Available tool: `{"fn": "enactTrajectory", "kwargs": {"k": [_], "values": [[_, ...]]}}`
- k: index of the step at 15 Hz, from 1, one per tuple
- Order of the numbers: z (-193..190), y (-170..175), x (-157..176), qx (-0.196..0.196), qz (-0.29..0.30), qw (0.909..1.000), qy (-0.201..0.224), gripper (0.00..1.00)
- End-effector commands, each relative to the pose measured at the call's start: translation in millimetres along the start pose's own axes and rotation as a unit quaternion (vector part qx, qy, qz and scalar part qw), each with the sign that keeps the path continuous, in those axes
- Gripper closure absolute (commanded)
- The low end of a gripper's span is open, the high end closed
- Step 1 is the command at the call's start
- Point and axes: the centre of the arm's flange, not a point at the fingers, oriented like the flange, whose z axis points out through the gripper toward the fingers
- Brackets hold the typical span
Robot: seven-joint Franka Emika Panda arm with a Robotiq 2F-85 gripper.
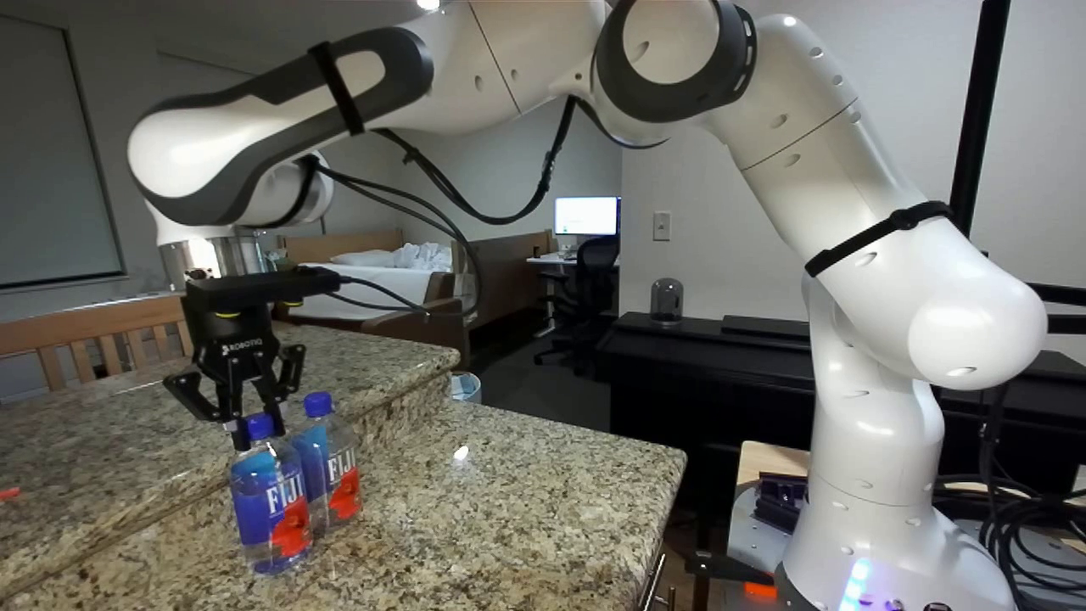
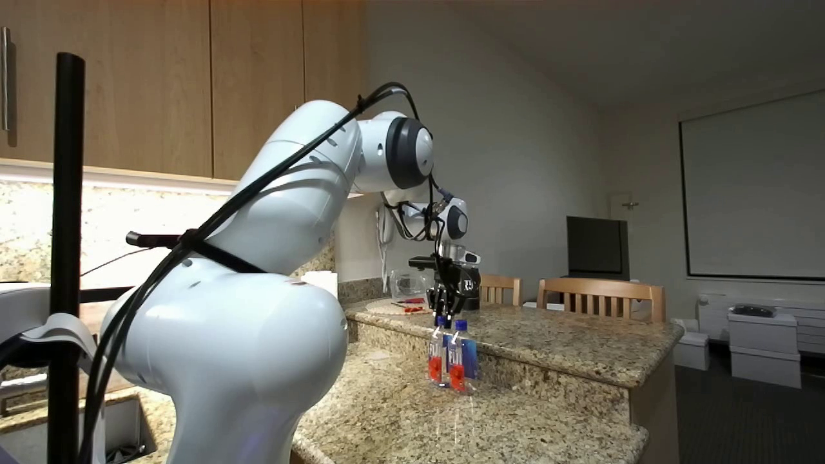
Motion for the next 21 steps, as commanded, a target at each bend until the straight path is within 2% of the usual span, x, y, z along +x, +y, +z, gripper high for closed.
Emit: {"fn": "enactTrajectory", "kwargs": {"k": [1, 12, 21], "values": [[-0.4, 0.2, 4.5, -0.017, -0.007, 0.9998, -0.005, 0.84], [-6.5, 2.5, 6.5, -0.032, -0.003, 0.9993, -0.016, 0.84], [-0.4, 1.0, 9.3, -0.029, -0.011, 0.9994, -0.014, 0.85]]}}
